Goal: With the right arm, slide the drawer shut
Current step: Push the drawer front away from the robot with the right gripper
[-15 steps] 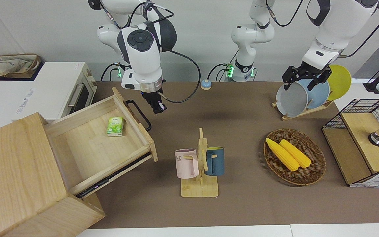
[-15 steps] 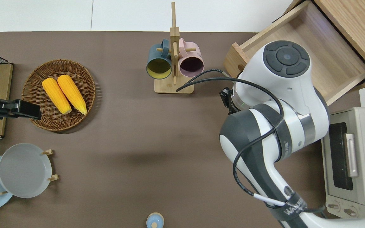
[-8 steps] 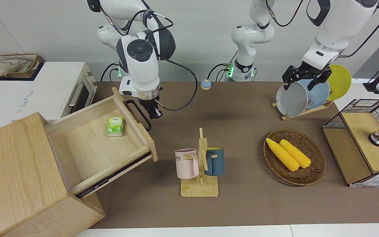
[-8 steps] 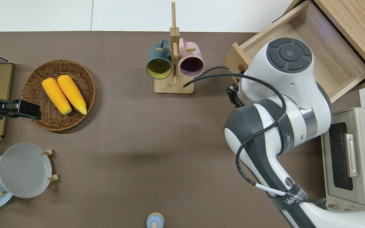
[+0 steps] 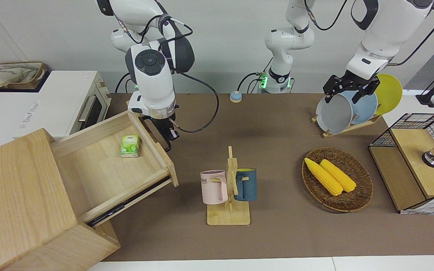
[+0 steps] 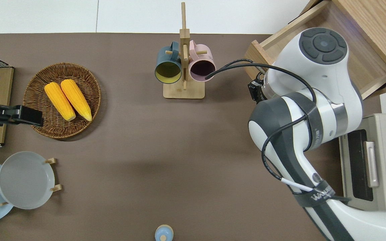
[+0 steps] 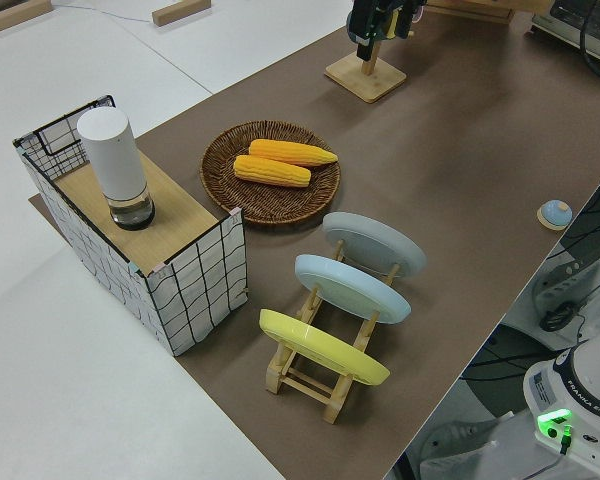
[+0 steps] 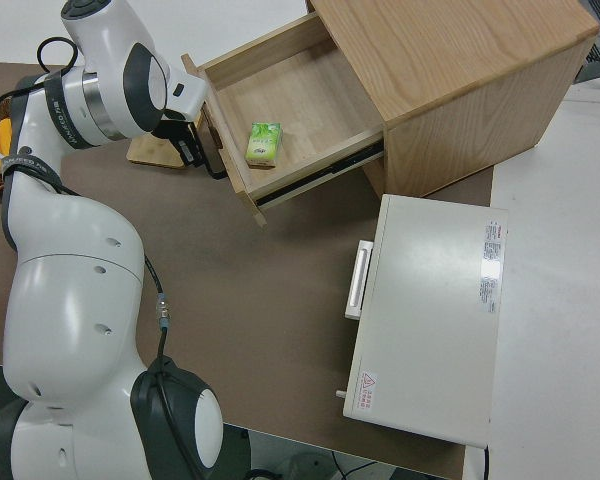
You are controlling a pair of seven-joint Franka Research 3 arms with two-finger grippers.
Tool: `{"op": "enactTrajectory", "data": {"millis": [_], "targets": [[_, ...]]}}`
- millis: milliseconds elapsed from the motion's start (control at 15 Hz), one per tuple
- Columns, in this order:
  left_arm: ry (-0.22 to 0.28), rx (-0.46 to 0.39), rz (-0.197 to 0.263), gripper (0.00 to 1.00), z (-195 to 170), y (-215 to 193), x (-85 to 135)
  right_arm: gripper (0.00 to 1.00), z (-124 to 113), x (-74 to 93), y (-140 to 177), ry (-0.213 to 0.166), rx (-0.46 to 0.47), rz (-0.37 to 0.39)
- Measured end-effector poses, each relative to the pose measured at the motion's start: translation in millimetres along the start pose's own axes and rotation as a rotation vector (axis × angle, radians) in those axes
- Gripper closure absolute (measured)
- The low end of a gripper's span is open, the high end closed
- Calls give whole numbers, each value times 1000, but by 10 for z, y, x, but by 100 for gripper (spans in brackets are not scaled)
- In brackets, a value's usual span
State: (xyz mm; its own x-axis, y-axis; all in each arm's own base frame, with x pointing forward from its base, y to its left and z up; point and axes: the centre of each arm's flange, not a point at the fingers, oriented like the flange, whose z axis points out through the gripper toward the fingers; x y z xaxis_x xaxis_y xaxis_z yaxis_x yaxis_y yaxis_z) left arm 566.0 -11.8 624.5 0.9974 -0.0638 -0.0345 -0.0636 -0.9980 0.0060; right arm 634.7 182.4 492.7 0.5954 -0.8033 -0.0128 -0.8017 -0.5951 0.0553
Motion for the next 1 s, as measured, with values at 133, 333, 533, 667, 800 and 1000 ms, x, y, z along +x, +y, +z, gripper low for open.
{"op": "enactTrajectory", "data": {"millis": [133,333,533,667,800,1000], "targets": [[0,0,0,0,0,0,0,99,-40,158,27,3,11,-1],[0,0,0,0,0,0,0,99,-70,368,84,6,25,-6],[0,0,0,0,0,0,0,99,-78,553,137,9,35,-3],[0,0,0,0,0,0,0,99,-88,687,167,11,42,-5],[0,0,0,0,0,0,0,99,-87,794,192,11,46,-4],[0,0,0,0,0,0,0,99,-78,990,259,11,49,-11]]}}
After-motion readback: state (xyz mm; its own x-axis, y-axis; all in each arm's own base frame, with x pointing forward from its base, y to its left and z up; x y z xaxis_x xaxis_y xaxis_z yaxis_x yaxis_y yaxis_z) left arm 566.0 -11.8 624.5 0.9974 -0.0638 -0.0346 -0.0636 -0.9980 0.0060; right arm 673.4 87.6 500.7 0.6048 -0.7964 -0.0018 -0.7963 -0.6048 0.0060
